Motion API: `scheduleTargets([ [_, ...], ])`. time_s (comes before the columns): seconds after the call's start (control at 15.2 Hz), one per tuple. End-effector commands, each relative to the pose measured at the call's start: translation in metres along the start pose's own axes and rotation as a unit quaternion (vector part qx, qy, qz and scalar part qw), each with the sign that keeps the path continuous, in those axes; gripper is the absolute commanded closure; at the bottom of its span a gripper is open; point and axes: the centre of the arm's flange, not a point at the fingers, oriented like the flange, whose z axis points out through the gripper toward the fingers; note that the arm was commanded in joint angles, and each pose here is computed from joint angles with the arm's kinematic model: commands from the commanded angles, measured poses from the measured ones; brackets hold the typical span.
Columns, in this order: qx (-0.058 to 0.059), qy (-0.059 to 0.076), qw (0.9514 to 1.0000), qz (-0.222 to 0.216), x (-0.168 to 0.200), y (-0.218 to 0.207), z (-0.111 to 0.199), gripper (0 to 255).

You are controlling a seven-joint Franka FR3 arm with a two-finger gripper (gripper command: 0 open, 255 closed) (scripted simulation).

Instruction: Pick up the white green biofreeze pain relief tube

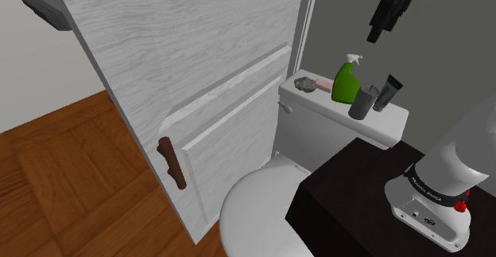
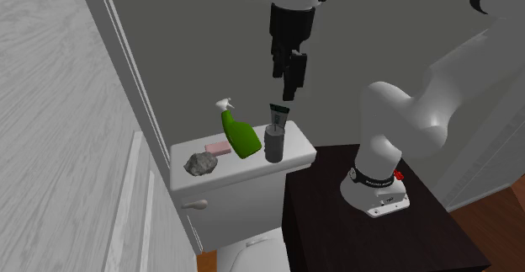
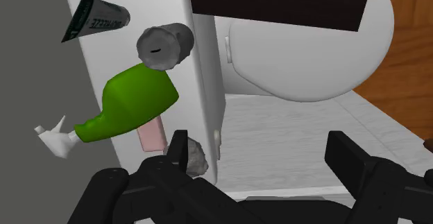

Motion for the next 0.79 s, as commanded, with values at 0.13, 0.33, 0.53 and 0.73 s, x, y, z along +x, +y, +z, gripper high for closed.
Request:
scheduleTargets([
  [0.13,-0.003,0.01,0.9995,0.03,-0.003,0.019,0.017,0],
  [0.33,-0.008,0.024,0.9969,0.075,-0.009,0.047,0.044,0],
  [0.53,-0.012,0.038,0.992,0.119,-0.017,0.074,0.07,0],
  [0.73,-0.017,0.052,0.985,0.164,-0.026,0.101,0.096,0],
])
